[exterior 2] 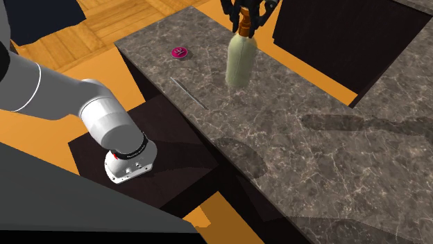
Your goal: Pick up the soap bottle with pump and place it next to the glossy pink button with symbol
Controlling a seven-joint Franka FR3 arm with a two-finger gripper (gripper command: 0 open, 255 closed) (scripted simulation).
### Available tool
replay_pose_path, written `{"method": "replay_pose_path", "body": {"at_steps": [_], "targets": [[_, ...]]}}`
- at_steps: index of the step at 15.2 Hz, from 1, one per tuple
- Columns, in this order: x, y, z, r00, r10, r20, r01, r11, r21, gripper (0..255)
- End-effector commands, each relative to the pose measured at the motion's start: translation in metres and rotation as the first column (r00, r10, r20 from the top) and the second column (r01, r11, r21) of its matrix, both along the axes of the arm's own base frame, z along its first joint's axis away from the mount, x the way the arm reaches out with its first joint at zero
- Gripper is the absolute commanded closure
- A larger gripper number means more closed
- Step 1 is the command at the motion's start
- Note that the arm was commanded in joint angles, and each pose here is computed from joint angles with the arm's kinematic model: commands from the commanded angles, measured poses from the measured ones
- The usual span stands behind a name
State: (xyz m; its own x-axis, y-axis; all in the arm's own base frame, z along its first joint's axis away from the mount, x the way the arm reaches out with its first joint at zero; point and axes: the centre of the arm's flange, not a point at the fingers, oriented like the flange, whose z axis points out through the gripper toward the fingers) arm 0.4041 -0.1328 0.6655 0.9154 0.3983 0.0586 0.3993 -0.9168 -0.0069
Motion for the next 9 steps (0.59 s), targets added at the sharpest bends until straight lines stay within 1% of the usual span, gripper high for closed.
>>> {"method": "replay_pose_path", "body": {"at_steps": [1,9], "targets": [[0.008,0.026,-0.007,1.0,-0.002,0.0,0.002,1.0,0.0,255],[0.033,0.125,-0.034,1.0,-0.002,0.0,0.002,1.0,0.0,255]]}}
